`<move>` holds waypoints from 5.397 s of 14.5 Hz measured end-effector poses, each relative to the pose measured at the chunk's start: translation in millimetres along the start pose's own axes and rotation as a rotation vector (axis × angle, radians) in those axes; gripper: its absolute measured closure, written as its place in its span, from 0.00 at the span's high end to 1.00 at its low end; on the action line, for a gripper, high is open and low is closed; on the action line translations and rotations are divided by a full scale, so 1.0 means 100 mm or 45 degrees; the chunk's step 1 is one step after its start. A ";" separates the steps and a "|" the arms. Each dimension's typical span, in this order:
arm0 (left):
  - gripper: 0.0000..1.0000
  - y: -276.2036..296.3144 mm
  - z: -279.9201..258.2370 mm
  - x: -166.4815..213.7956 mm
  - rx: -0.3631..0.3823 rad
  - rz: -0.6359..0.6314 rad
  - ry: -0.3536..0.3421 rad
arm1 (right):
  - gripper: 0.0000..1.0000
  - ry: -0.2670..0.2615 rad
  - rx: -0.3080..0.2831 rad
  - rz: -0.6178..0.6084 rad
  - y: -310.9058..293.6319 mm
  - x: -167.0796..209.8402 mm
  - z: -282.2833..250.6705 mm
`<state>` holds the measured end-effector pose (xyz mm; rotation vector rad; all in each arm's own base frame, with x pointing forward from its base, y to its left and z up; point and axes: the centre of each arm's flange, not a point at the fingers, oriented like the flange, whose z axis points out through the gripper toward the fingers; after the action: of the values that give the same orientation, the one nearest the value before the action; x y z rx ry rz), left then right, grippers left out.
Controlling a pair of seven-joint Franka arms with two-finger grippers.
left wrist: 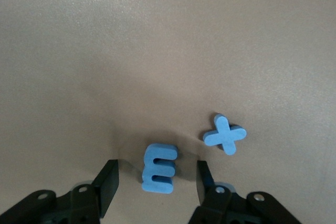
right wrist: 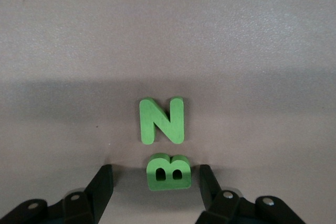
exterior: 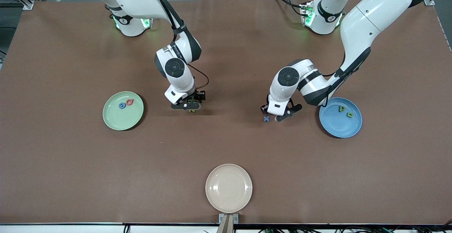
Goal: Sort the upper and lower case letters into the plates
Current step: 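Drop the E into the blue plate while the right gripper drops B into green, then reach the left gripper to the blue x while the right gripper reaches the N, then grasp and lift the x with the left gripper while the right gripper lifts N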
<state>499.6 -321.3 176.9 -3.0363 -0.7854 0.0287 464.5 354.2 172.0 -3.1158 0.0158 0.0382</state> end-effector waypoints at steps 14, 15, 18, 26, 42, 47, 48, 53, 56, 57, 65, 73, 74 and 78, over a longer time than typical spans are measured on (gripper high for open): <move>0.27 -0.20 -0.40 0.56 -0.035 0.148 0.101 | 0.35 -0.071 -0.061 0.018 0.90 0.50 -0.57; 0.27 -0.32 -0.49 0.70 -0.037 0.197 0.114 | 0.35 -0.069 -0.062 -0.004 1.11 0.58 -0.69; 0.27 -0.80 -0.60 1.08 -0.021 0.359 0.115 | 0.35 -0.056 -0.078 -0.071 1.82 0.75 -0.88; 0.27 -1.91 -0.48 1.84 0.070 0.657 0.118 | 0.35 0.001 -0.122 -0.164 2.85 0.63 -0.59; 0.33 -2.41 -0.14 2.12 0.075 0.752 0.057 | 0.99 -0.102 -0.085 -0.196 2.73 0.48 -0.59; 0.79 -2.27 -0.27 2.13 0.052 0.772 0.093 | 1.00 -0.039 -0.040 -0.014 2.33 0.64 -0.92; 0.90 -2.17 -0.34 2.09 0.037 0.784 0.107 | 1.00 -0.020 -0.036 0.022 2.17 0.66 -0.98; 1.00 -1.43 -0.59 1.60 -0.013 0.673 0.137 | 1.00 0.008 -0.015 0.025 1.26 0.61 -0.96; 1.00 -0.88 -0.65 1.16 -0.037 0.628 0.154 | 1.00 0.013 -0.027 -0.046 0.74 0.63 -0.74; 1.00 -0.70 -0.68 1.01 -0.047 0.617 0.159 | 1.00 0.017 -0.038 -0.064 0.62 0.64 -0.68; 1.00 0.14 -0.27 0.33 -0.033 0.539 0.121 | 0.96 0.005 -0.029 -0.083 0.26 0.65 -0.40; 1.00 0.41 -0.03 0.23 -0.042 0.518 0.076 | 0.93 -0.010 -0.011 -0.102 0.01 0.46 -0.24; 0.98 0.41 -0.02 0.23 -0.043 0.516 0.073 | 0.90 -0.010 -0.011 -0.097 0.00 0.45 -0.20; 0.70 0.41 0.02 0.23 -0.040 0.515 0.064 | 0.80 -0.003 -0.018 -0.091 0.01 0.45 -0.11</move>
<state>539.4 -345.7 174.2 -3.1530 -0.1609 -0.0584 510.1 352.3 182.0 -3.1276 -0.0958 0.0413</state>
